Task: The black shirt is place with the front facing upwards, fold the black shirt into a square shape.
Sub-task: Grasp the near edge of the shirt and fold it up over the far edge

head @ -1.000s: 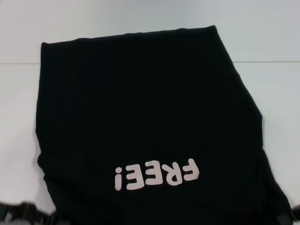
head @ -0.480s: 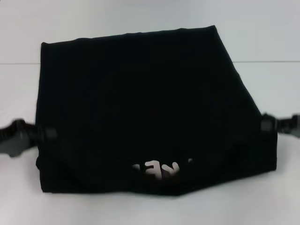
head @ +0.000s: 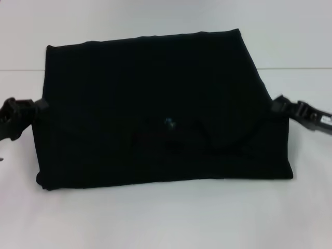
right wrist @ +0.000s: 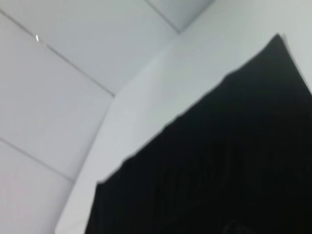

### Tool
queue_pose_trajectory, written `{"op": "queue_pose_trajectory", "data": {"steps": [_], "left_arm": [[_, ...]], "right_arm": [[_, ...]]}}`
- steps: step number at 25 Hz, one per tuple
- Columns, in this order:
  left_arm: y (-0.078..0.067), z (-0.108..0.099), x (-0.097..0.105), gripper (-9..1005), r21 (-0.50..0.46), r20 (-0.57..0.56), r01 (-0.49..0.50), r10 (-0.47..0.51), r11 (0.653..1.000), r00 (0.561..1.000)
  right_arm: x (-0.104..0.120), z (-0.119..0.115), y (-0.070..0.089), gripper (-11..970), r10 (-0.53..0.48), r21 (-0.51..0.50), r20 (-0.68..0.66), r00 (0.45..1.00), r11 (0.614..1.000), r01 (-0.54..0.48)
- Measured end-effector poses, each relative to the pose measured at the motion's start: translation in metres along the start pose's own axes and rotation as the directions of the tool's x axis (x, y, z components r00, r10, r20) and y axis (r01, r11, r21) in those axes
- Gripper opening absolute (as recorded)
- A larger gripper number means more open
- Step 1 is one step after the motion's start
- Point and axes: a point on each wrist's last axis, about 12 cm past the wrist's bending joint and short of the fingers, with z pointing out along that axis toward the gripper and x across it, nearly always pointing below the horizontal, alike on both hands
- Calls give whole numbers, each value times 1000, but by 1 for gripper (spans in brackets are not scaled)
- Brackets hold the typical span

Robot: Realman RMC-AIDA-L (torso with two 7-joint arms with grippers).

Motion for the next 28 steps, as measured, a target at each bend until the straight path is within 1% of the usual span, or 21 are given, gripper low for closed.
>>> {"op": "queue_pose_trajectory", "data": {"steps": [4,9,14,19,24,26,28], "left_arm": [[-2,9,-5,19,2,55,-12,12,1000,998],[-5,23,-6,19,-2,132,-46,46,999,990],[-3,37,-4,19,-58,163,-89,97,994,982],[1,47,1,19,-116,175,-125,144,985,974],[0,59,5,20,-148,175,-140,165,979,971],[2,64,10,20,-173,174,-139,169,975,970],[4,69,13,21,-205,183,-137,176,969,967]], "right_arm": [[-5,6,4,48,-3,-11,87,996,1000,4],[-11,19,11,47,-35,5,133,990,999,35],[-9,36,16,47,-70,38,124,990,997,65],[-6,43,15,48,-96,82,121,988,993,86],[-2,51,14,49,-124,125,107,987,986,111],[-1,55,14,49,-150,148,92,984,980,135],[2,59,13,83,-178,175,72,981,971,163]]}}
